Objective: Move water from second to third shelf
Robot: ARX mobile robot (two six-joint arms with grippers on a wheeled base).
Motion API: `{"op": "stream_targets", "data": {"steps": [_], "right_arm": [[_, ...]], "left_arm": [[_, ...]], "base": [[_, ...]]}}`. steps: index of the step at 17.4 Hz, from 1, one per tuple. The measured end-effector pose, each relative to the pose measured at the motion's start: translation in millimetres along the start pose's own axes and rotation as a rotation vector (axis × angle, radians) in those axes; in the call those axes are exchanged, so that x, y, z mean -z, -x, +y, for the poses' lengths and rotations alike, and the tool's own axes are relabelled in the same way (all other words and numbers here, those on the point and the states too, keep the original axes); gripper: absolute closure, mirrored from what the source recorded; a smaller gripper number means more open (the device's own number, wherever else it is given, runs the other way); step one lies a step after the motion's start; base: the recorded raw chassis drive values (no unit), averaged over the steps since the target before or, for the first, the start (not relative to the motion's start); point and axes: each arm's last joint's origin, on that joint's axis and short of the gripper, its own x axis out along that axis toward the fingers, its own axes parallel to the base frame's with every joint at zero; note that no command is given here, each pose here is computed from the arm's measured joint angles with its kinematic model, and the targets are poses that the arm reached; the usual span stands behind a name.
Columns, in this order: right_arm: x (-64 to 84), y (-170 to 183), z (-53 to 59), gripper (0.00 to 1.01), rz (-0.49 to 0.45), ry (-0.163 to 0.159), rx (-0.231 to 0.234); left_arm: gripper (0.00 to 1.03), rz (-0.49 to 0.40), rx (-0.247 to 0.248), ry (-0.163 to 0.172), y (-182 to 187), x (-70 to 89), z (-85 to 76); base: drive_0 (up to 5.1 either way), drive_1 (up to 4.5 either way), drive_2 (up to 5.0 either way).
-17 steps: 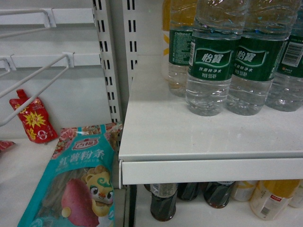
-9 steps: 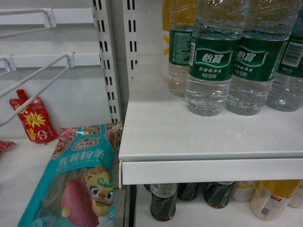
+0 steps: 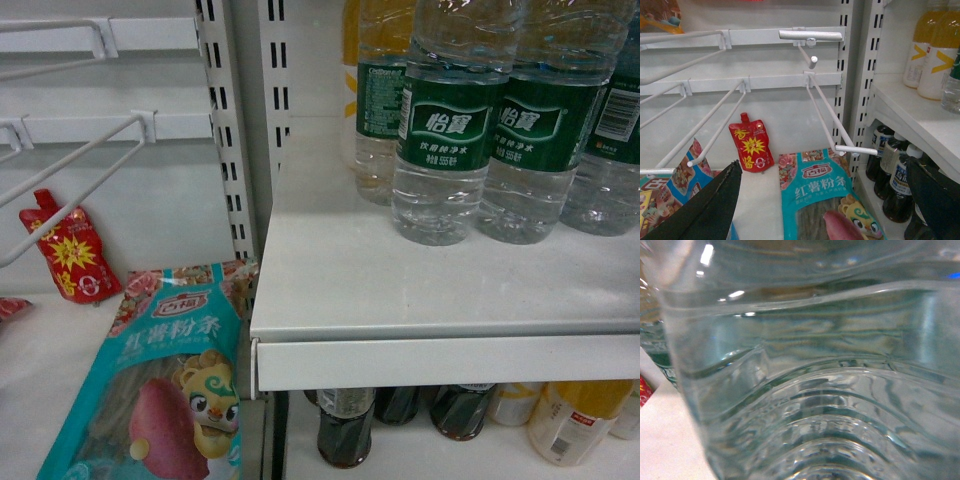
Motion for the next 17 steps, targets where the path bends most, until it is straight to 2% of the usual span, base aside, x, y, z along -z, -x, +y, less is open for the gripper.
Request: {"op": "stream_targets", "data": {"steps": [2, 5, 7, 11, 13, 17], "right_arm": [[7.0, -7.5, -1.2, 0.6, 0.036, -0.004, 0.005], [-0.6, -20.3, -0.4, 0.6, 0.017, -0.002, 0.006], [2.2, -28.1, 1.1, 0.6, 0.04, -0.004, 0.005], [-1.7, -43.4, 0.1, 0.6, 0.048, -0.019, 0.012], [-1.7, -59.8, 3.1, 0.6, 0.046, -0.02, 0.015], [-2.5, -62.4, 2.8, 0.6, 0.046, -0.02, 0.02]], "left_arm": [[0.05, 0.0, 0.0, 0.0, 0.0, 0.0, 0.0], [0.05, 0.0, 0.0, 0.0, 0.0, 0.0, 0.0], [0.05, 0.0, 0.0, 0.0, 0.0, 0.0, 0.0], [0.05, 0.0, 0.0, 0.0, 0.0, 0.0, 0.0], [0.05, 0.0, 0.0, 0.0, 0.0, 0.0, 0.0], [0.05, 0.0, 0.0, 0.0, 0.0, 0.0, 0.0]], "base": [[-4.9, 2.55, 2.6], [-4.9, 2.55, 2.6], [-4.9, 2.55, 2.6], [-4.9, 2.55, 2.6], [-4.9, 2.55, 2.6], [-4.9, 2.55, 2.6]]}}
